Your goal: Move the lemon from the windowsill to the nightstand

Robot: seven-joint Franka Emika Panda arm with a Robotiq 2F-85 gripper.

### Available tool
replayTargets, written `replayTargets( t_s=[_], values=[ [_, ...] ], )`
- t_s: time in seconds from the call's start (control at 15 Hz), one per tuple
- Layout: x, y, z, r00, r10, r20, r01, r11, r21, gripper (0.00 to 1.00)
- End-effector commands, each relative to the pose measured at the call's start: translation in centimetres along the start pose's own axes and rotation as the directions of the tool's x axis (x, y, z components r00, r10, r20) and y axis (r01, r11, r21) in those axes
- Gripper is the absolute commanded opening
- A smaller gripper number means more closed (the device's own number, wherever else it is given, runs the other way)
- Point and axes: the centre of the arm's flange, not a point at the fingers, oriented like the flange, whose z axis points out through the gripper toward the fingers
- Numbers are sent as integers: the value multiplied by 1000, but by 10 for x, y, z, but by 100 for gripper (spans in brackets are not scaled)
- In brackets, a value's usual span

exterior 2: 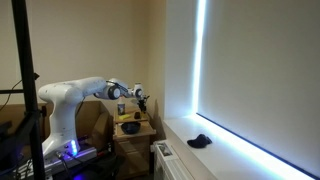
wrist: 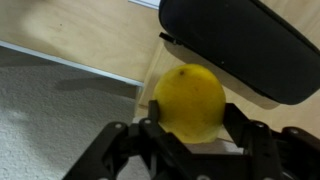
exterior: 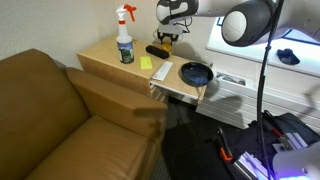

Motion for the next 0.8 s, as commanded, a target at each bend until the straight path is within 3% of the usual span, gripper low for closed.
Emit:
replayTargets(
  t_s=[0.0, 0.33, 0.73],
  values=[
    [11, 8, 32, 999, 46, -8, -45, 998, 37, 42],
    [17, 3, 34, 998, 49, -50, -45, 997, 69, 42],
    [11, -6, 29, 998, 57, 7, -57, 986, 160, 42]
  ],
)
